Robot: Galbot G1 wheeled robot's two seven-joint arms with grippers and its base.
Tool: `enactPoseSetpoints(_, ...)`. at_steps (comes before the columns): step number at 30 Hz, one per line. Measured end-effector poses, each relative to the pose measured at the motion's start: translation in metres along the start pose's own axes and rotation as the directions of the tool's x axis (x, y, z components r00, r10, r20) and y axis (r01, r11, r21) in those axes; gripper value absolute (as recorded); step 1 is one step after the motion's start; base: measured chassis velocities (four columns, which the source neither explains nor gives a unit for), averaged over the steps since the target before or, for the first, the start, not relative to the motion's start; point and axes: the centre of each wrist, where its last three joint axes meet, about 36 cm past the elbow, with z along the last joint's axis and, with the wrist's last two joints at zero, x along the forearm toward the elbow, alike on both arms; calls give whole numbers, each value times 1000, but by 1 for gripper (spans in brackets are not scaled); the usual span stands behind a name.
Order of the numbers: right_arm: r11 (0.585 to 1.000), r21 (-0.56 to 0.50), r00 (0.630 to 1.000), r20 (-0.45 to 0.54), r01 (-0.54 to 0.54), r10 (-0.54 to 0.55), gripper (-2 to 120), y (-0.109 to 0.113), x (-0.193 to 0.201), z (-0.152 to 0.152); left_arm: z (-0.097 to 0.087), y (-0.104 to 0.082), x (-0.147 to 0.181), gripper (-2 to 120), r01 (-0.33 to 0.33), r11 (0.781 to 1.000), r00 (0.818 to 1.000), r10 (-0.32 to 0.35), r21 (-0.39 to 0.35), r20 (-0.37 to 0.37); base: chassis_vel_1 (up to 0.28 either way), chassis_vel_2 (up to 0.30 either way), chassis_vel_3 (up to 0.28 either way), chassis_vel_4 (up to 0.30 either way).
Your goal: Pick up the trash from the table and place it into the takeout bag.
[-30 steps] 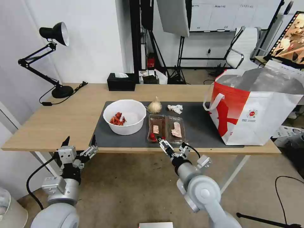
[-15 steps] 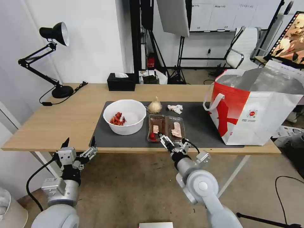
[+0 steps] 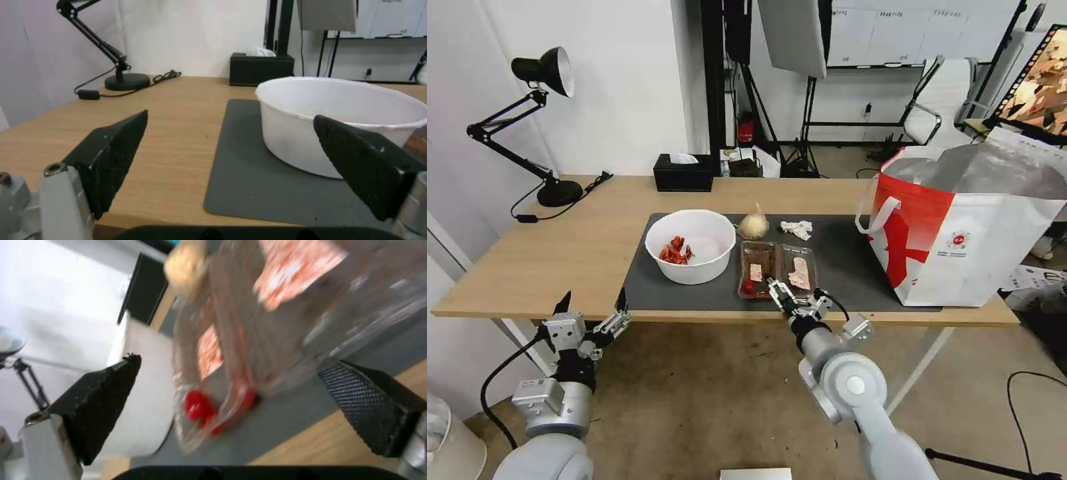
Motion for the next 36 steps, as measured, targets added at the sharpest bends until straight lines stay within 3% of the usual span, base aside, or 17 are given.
enactPoseSetpoints(7, 992, 117, 995, 87, 35, -45, 100, -4, 3, -9, 3, 0, 0, 100, 3, 1000, 1000, -3, 2, 3, 0, 0, 0, 0)
enactPoseSetpoints(10, 972, 216, 985, 126, 91, -120, 100, -4, 3, -18, 5, 0, 0, 100, 6, 1000, 1000, -6, 6, 5, 0, 0, 0, 0)
enactPoseSetpoints(14, 950, 272, 975, 116, 152, -190, 100, -1, 1, -24, 5, 0, 0, 100, 8, 1000, 1000, -8, 7, 6, 0, 0, 0, 0)
enactPoseSetpoints(18, 921, 307, 962, 49, 240, -267, 100, 6, -3, -30, 5, 1, 0, 100, 10, 1000, 1000, -10, 6, 9, 0, 0, 0, 0)
enactPoseSetpoints(21, 904, 282, 947, -77, 321, -312, 100, 20, -17, -39, 6, 1, 0, 100, 17, 1000, 1000, -17, 8, 12, 0, 0, 0, 0)
enactPoseSetpoints(28, 936, 242, 953, -224, 255, -202, 100, 27, -52, -45, 8, -1, 0, 100, 22, 1000, 1000, -22, 7, 8, 0, 0, 0, 0)
enactPoseSetpoints(36, 945, 211, 954, -221, 249, -202, 100, 31, -60, -55, 7, -1, -2, 100, 23, 1000, 1000, -23, 10, 15, 0, 0, 0, 0)
